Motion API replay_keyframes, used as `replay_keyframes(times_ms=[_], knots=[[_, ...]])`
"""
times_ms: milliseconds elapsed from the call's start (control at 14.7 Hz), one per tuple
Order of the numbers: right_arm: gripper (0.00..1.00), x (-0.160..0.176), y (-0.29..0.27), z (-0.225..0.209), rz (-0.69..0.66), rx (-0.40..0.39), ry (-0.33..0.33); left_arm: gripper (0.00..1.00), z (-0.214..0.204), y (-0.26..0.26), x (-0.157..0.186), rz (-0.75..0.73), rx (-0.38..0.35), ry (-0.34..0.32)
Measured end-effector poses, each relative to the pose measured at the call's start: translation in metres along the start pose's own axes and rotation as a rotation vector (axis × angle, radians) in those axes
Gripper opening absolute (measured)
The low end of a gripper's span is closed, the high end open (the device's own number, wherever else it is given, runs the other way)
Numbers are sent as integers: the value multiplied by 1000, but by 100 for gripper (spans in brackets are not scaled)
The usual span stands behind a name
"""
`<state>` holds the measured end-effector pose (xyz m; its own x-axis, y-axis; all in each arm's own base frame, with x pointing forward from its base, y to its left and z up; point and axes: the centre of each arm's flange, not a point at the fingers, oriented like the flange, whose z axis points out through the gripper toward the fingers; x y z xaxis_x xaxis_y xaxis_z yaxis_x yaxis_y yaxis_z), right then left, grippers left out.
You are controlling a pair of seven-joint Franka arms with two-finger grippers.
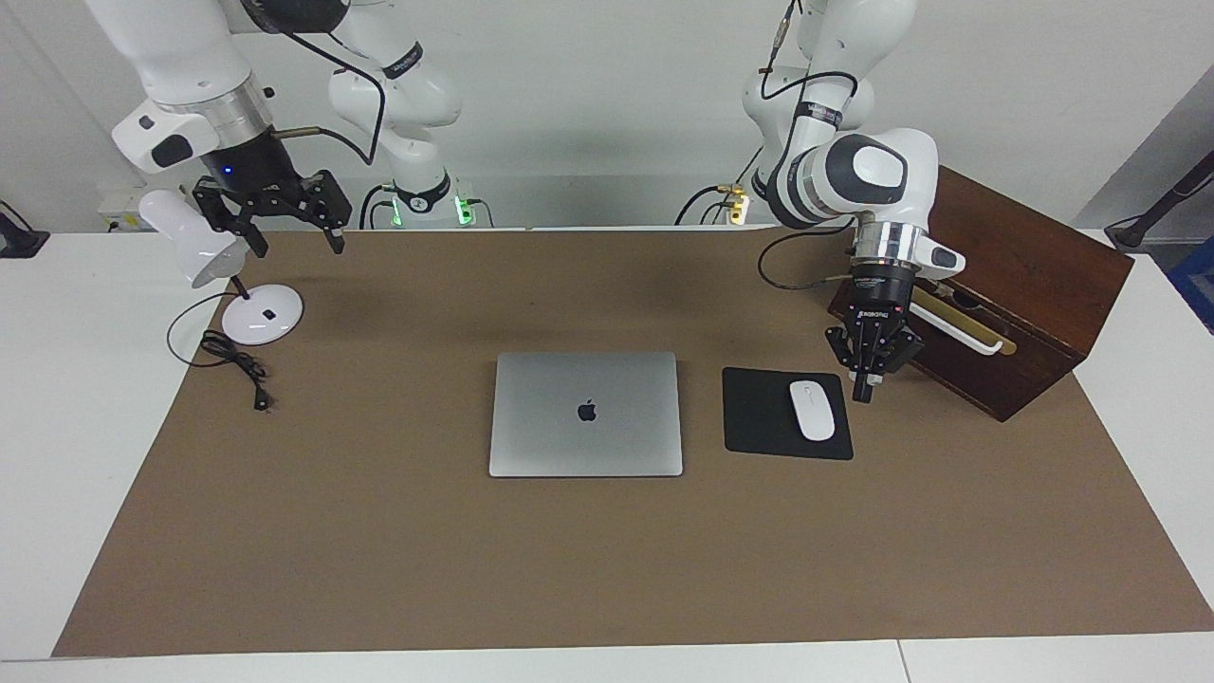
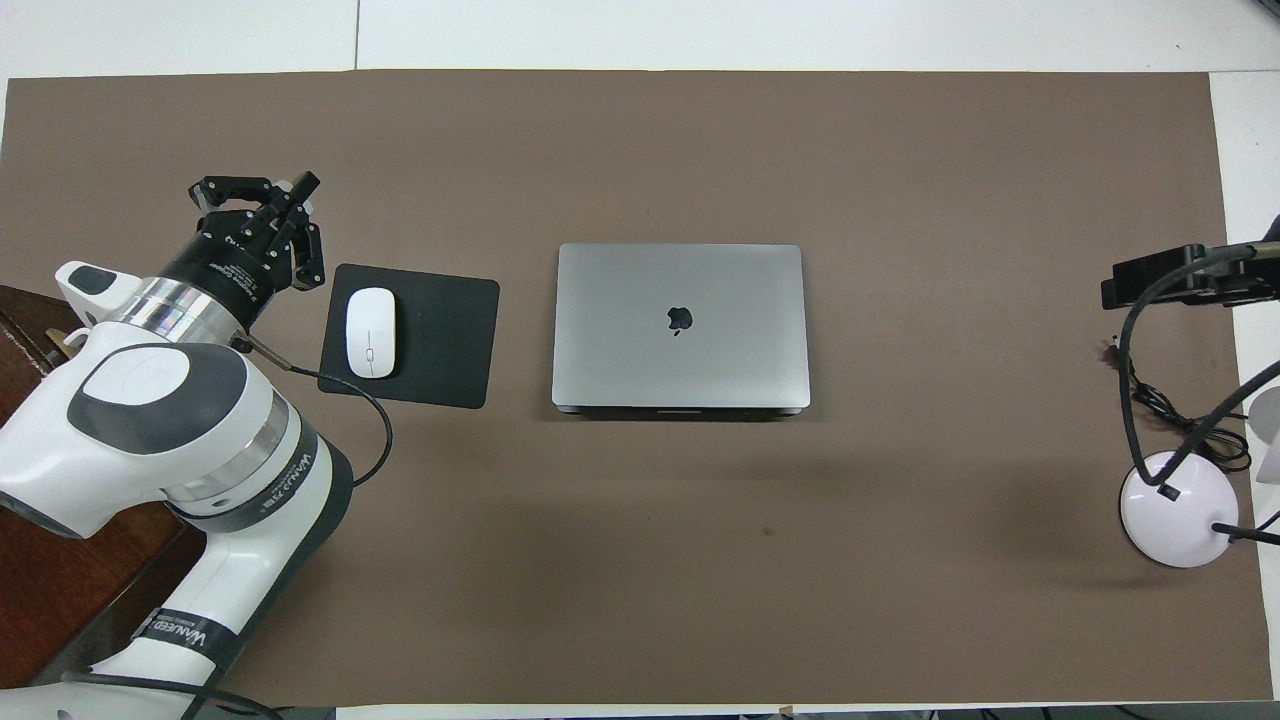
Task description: Close laptop with both arms
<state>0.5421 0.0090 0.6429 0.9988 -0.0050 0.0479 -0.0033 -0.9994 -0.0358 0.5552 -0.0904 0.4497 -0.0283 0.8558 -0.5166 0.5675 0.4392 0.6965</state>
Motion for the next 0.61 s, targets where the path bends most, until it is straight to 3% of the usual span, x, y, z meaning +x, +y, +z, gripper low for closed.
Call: replay_keyframes(times_ms=[408, 612], knots=[[100, 0, -1, 0, -1, 0, -1, 1, 3, 35, 10, 206, -25, 30], [100, 0, -1, 0, -1, 0, 0, 1, 4, 44, 24, 231, -30, 55]])
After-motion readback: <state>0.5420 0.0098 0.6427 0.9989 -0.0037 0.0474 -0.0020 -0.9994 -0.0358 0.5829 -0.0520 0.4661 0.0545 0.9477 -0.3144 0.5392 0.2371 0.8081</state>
